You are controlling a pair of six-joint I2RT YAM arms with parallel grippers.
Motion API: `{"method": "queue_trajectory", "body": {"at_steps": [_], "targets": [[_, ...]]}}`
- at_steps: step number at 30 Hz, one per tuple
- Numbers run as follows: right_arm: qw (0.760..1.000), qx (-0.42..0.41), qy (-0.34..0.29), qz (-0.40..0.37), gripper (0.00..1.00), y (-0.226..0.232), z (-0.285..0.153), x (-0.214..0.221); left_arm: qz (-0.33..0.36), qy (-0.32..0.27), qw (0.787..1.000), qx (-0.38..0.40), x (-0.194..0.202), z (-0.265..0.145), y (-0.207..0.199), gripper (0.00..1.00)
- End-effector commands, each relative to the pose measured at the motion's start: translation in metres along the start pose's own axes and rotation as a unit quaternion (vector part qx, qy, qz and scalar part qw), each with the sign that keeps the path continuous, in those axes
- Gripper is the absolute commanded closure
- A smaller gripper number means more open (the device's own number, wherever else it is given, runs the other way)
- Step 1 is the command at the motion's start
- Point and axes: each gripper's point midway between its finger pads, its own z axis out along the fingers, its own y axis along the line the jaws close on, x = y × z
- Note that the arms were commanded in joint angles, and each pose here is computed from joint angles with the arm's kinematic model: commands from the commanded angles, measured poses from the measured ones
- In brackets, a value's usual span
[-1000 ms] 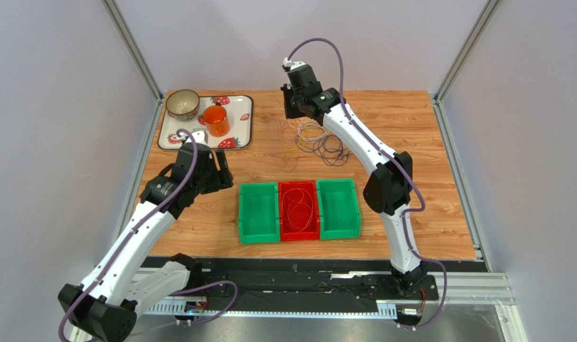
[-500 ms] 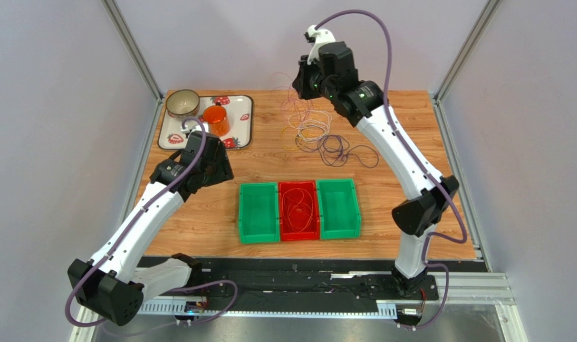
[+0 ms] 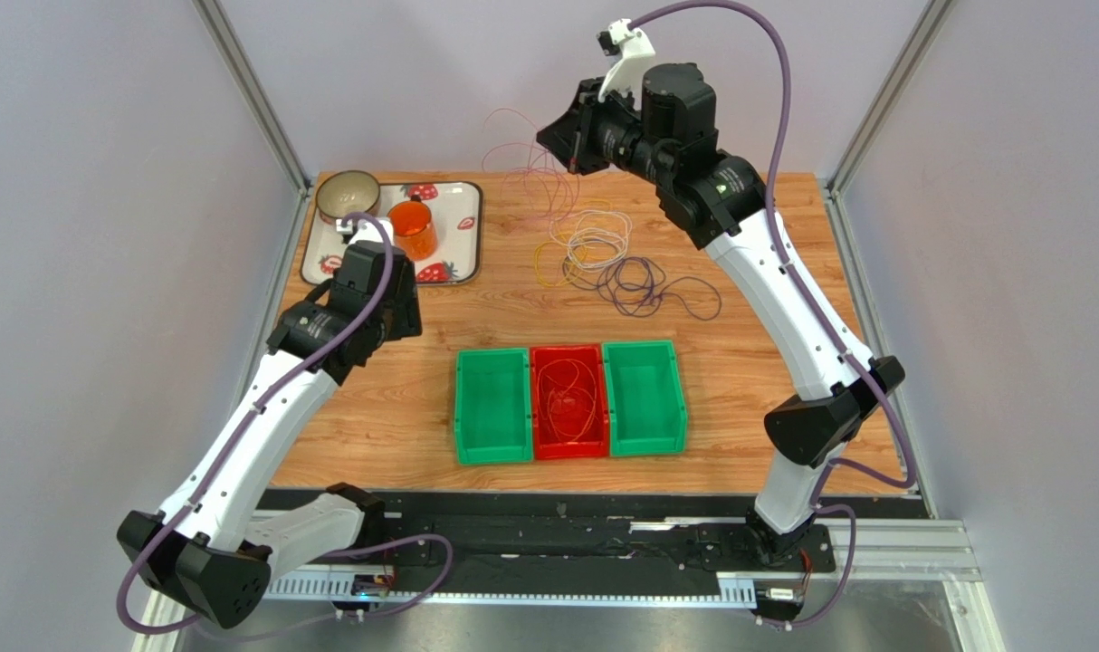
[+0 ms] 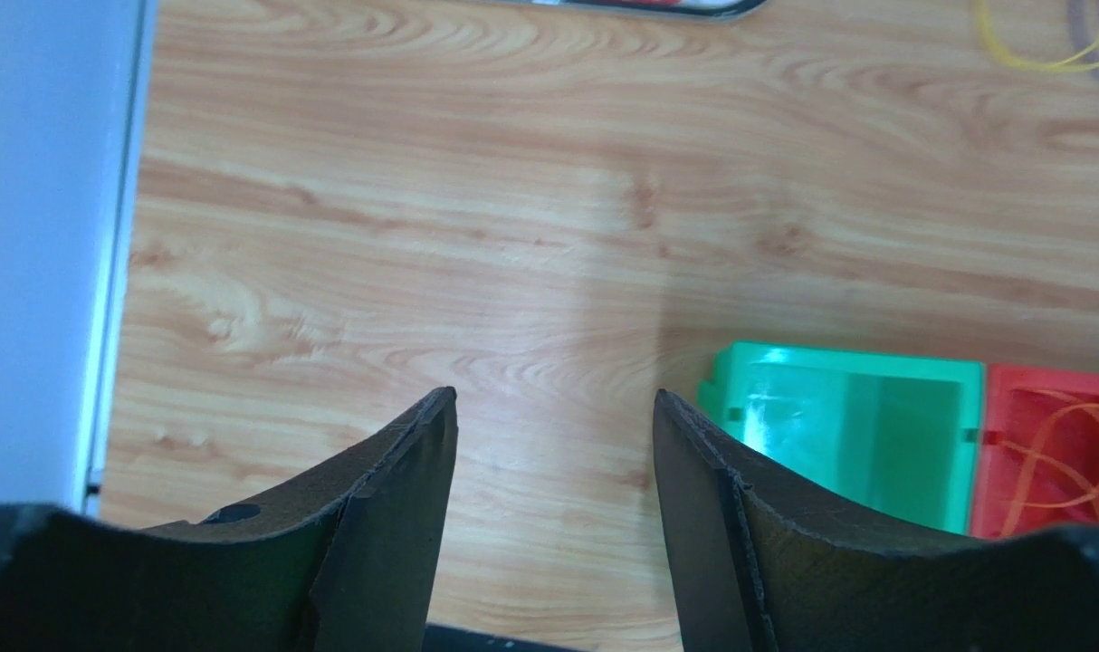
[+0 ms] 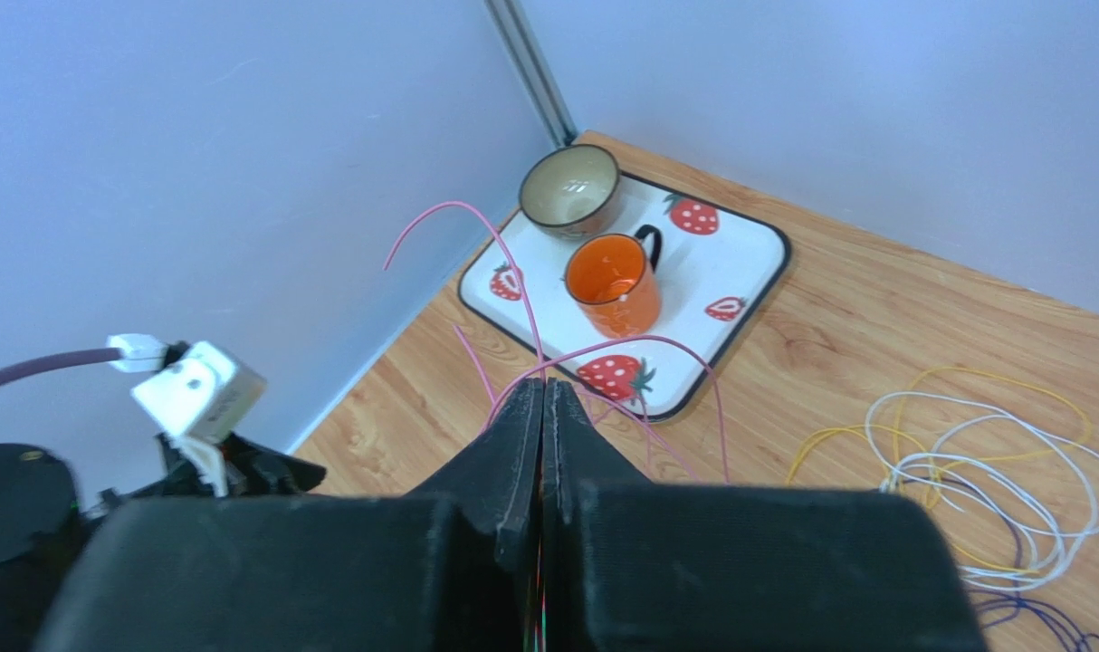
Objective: Untangle the cables
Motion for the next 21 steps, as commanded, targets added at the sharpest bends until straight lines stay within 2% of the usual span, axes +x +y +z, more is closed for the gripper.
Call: {"method": "queue_trajectory", "body": {"at_steps": [1, 4, 9, 11, 13, 18, 21], "targets": [[0.997, -0.073, -0.032, 0.017, 1.0, 0.037, -0.016, -0.025, 0.032, 0.012, 0.998, -0.051, 0.009, 0.007, 0.019, 0.4], [0.996, -0.087, -0.016, 0.033, 1.0, 0.04, -0.015, -0.012, 0.034, 0.006, 0.997, -0.062, 0.006, 0.008, 0.023, 0.4], [0.993, -0.107, 0.007, 0.039, 1.0, 0.05, -0.021, 0.005, 0.032, 0.004, 0.999, -0.037, 0.007, 0.008, 0.015, 0.36], [0.993, -0.113, 0.023, 0.036, 1.0, 0.055, -0.023, 0.017, 0.025, 0.0, 0.999, -0.045, 0.006, 0.008, 0.018, 0.3], [0.992, -0.119, 0.036, 0.033, 1.0, 0.061, -0.027, 0.03, 0.009, -0.003, 0.999, -0.052, 0.005, 0.006, 0.021, 0.03], [0.989, -0.132, 0.058, 0.035, 1.0, 0.074, -0.036, 0.052, -0.02, -0.002, 0.998, -0.067, 0.003, 0.004, 0.029, 0.02], [0.987, -0.143, 0.066, 0.035, 1.0, 0.083, -0.045, 0.06, -0.032, -0.025, 0.996, -0.074, -0.008, -0.001, 0.036, 0.13]]}}
